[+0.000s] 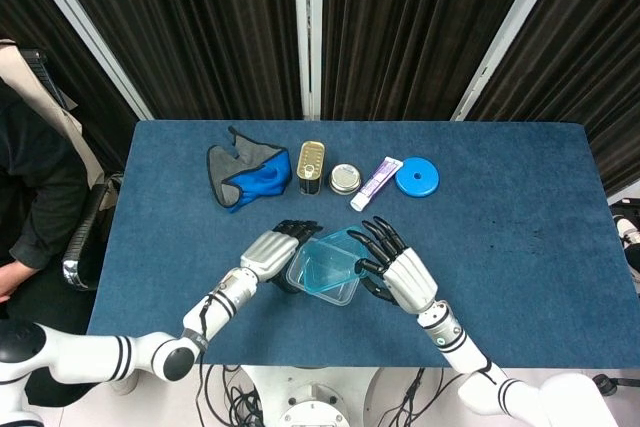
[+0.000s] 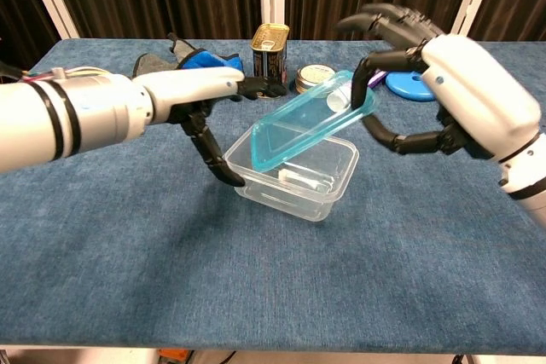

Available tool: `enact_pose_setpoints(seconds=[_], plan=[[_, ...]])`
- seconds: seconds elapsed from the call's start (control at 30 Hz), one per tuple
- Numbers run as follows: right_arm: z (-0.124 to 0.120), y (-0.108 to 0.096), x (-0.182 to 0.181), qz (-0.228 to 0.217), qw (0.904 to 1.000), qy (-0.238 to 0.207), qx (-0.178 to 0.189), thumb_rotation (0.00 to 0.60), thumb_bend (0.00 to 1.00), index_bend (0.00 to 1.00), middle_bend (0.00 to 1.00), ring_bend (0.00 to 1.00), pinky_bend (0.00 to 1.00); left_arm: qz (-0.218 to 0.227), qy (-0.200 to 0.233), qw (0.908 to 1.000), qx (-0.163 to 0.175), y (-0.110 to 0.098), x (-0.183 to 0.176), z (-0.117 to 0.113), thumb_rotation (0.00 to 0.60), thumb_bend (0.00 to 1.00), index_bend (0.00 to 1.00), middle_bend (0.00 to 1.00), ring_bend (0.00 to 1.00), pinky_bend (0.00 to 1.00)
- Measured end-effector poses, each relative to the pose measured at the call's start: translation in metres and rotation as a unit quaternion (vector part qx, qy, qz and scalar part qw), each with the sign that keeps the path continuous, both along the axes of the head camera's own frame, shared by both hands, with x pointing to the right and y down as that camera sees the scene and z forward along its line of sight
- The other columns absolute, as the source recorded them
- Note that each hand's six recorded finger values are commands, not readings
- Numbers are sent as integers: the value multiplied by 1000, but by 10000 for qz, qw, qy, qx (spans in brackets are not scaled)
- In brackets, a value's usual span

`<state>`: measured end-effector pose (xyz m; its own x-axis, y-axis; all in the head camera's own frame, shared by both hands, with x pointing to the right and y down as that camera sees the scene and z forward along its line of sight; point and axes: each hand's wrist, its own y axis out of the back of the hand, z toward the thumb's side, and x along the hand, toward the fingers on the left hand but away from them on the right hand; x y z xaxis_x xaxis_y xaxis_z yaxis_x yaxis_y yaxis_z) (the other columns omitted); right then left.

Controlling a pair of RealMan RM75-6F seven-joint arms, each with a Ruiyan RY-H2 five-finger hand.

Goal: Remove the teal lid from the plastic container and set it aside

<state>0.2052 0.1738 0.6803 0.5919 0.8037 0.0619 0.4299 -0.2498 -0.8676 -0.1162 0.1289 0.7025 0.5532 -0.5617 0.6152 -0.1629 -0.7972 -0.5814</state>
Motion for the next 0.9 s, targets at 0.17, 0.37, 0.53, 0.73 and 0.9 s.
enact_pose_setpoints(seconds=[0.17, 0.37, 0.53, 0.73, 0.9], plan=[[-11, -9, 15, 229, 9995, -29, 192, 600, 456, 738, 140, 0, 0, -152, -91, 9998, 88, -3, -17, 0, 600, 0, 0, 0, 0, 29], [-15, -24, 47, 722, 9973, -109, 78, 600, 456, 724, 141, 0, 0, -483, -306, 9978, 326, -11, -50, -3, 600, 0, 0, 0, 0, 28], [-10, -40, 83, 1211, 9925, -35, -176, 600, 456, 699, 139, 0, 0, -880, -487, 9932, 587, -21, -87, -13, 600, 0, 0, 0, 0, 22], [13, -45, 106, 1453, 9874, 305, -544, 600, 357, 423, 90, 0, 0, -1474, -561, 9851, 689, -24, -132, -20, 600, 0, 0, 0, 0, 22], [36, -37, 112, 1448, 9812, 679, -1082, 600, 120, 4, 0, 0, 0, -1860, -652, 9772, 793, -25, -168, -30, 600, 0, 0, 0, 0, 23]])
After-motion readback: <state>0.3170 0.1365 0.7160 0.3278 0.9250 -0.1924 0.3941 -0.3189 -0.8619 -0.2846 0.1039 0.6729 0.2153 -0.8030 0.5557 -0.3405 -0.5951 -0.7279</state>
